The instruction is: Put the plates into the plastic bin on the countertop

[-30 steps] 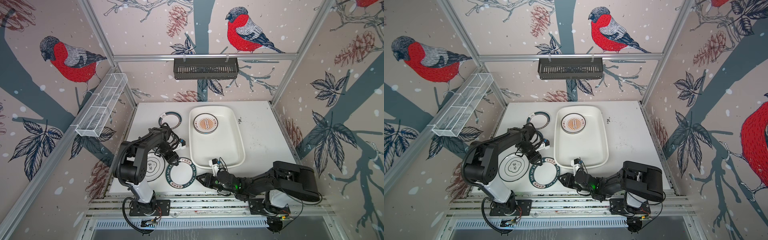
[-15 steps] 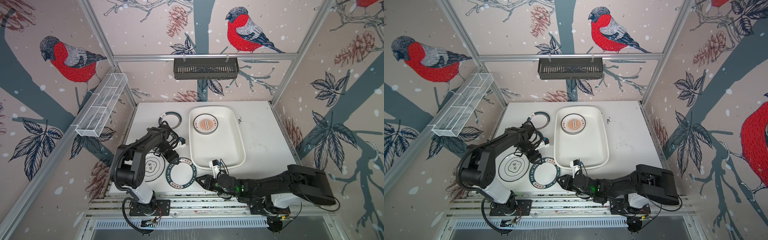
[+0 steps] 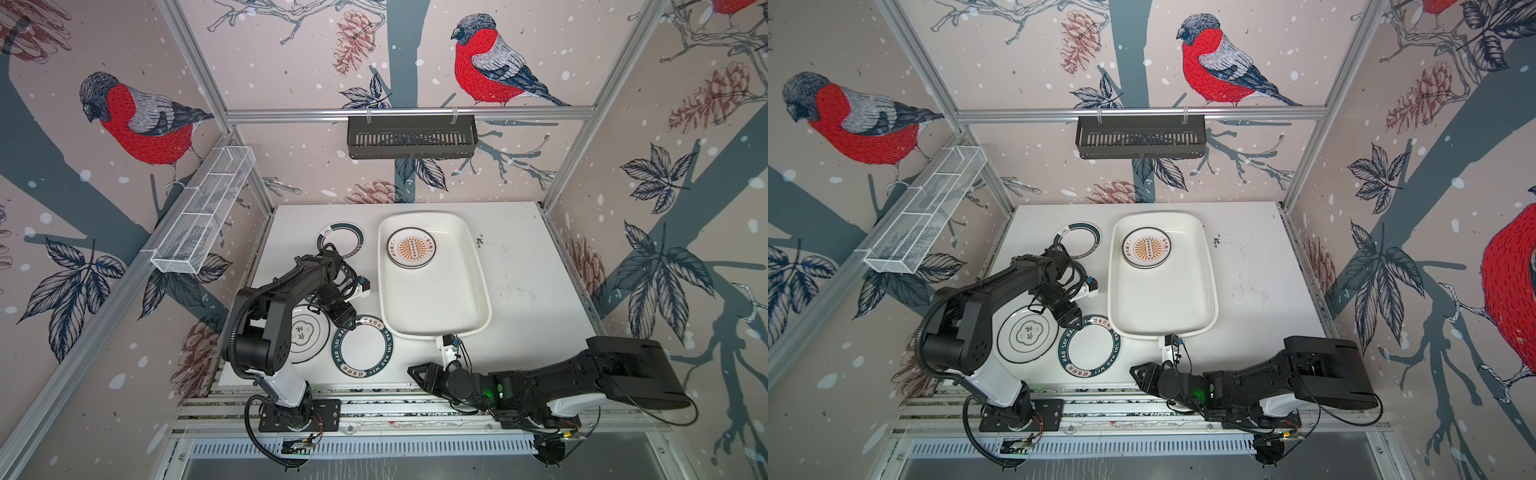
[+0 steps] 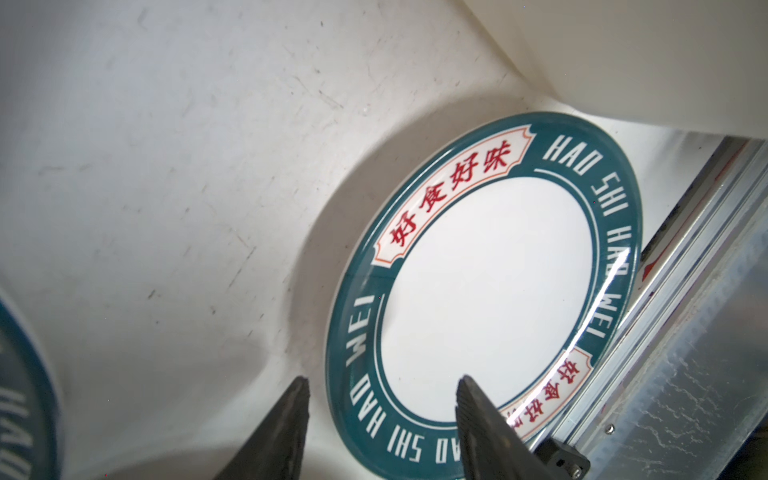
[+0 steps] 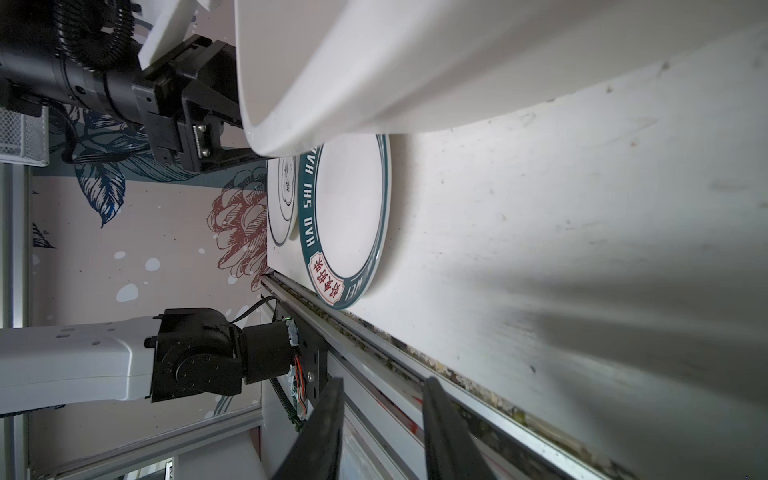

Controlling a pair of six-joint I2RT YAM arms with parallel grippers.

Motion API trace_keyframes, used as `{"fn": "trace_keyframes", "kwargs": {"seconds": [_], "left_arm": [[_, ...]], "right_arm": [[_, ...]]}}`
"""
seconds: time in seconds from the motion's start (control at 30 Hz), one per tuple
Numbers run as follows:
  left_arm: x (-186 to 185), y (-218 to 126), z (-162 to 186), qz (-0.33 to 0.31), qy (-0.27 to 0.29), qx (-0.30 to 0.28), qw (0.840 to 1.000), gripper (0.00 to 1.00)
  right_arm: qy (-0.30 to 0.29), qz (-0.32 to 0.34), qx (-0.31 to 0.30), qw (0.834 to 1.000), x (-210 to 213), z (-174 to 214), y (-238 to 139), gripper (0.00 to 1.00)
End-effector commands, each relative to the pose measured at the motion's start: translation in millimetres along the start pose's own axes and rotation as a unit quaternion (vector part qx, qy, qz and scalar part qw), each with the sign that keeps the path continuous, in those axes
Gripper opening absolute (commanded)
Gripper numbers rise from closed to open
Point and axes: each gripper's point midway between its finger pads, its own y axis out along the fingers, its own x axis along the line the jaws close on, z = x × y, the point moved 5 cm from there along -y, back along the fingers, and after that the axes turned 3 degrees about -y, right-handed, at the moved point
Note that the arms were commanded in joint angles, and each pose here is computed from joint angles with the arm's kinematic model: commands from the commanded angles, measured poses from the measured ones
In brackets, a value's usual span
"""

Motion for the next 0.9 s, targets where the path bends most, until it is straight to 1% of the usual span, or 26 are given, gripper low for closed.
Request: {"fn": "trace_keyframes", "kwargs": {"seconds": [0.0, 0.3, 0.53, 0.57, 0.67, 0.87], "left_arm": [[-1, 2, 6, 0.011, 0.01, 0.021, 1.0, 0.58], [-1, 5, 6, 0.019, 0.014, 0.026, 0.999, 0.51], [2, 13, 9, 0.022, 0.017, 0.033, 0.999, 0.51], [3, 13, 9, 0.024, 0.017, 0.033, 0.999, 0.5], [4, 14, 8, 0.029, 0.016, 0.033, 0.999, 0.44], [6, 13, 7, 0.032, 0.013, 0.027, 0.999, 0.43]], "right_arm": [[0.019, -0.016, -0.028, 0.999, 8, -5, 2, 0.34], [0.026, -0.032, -0.019, 0.999, 11, 0, 14, 0.34], [0.023, -0.036, -0.018, 0.999, 13, 1, 16, 0.33], [0.023, -0.037, -0.017, 0.999, 14, 0, 17, 0.33], [0.025, -0.038, -0.014, 0.999, 13, 0, 21, 0.33], [0.029, -0.036, -0.01, 0.999, 12, 1, 29, 0.32]]}}
